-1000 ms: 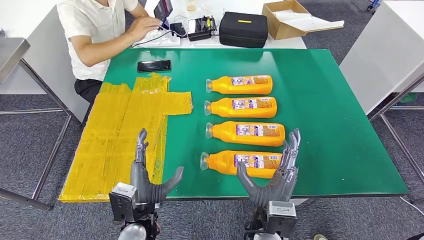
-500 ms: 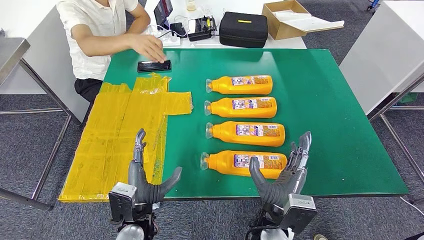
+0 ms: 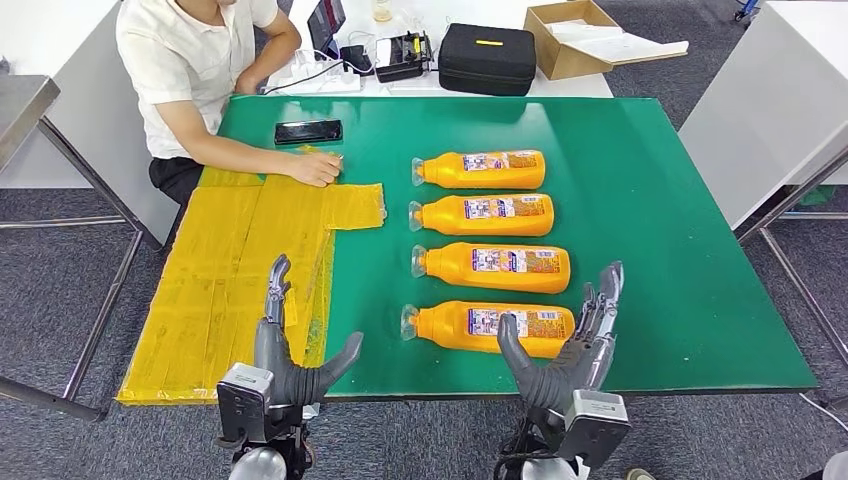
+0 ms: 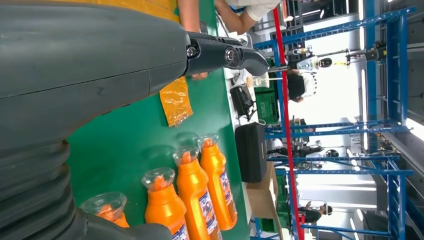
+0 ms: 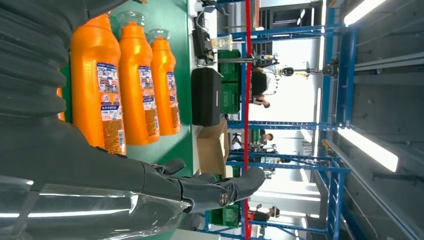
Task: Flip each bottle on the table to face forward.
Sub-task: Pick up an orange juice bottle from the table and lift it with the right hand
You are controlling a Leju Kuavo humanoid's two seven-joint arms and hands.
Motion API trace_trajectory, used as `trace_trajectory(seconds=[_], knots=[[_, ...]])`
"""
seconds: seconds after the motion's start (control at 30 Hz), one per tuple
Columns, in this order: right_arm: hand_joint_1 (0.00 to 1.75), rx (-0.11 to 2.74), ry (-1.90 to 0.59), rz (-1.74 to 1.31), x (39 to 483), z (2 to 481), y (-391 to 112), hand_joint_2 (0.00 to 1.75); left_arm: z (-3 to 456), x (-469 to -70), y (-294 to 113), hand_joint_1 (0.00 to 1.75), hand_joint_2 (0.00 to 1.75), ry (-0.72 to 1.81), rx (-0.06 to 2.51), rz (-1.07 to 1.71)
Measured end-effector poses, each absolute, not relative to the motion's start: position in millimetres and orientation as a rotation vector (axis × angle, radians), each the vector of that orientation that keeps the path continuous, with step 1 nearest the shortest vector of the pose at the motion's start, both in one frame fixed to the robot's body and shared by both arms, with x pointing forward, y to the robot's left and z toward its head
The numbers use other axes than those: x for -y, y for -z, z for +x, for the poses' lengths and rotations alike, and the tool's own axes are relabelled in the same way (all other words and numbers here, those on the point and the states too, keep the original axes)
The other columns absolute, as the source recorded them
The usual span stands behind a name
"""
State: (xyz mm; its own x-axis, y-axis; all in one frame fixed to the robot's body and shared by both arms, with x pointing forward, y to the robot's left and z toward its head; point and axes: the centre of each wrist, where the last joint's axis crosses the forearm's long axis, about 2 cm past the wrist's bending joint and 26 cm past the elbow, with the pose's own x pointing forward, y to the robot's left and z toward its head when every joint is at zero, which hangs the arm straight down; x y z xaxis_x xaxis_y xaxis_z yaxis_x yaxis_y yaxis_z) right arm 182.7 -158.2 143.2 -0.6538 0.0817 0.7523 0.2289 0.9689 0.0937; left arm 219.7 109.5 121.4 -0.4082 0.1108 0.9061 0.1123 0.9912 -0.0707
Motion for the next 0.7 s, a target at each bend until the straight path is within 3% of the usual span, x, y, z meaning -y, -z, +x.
trace_trajectory(seconds=[0.13,0.47,0.7], knots=[[0.0,2.282,0.161,-0.24,158,182,-139,1.75,220,-110,-121,0.0,1.75,-0.004,1.996,-0.157],[0.0,2.068,-0.664,-0.556,189,162,-79,1.75,212,-112,-115,0.0,1.75,-0.07,1.975,-0.166],[0.0,1.935,-0.883,-0.624,214,167,-50,1.75,214,-110,-114,0.0,1.75,-0.076,1.963,-0.189]])
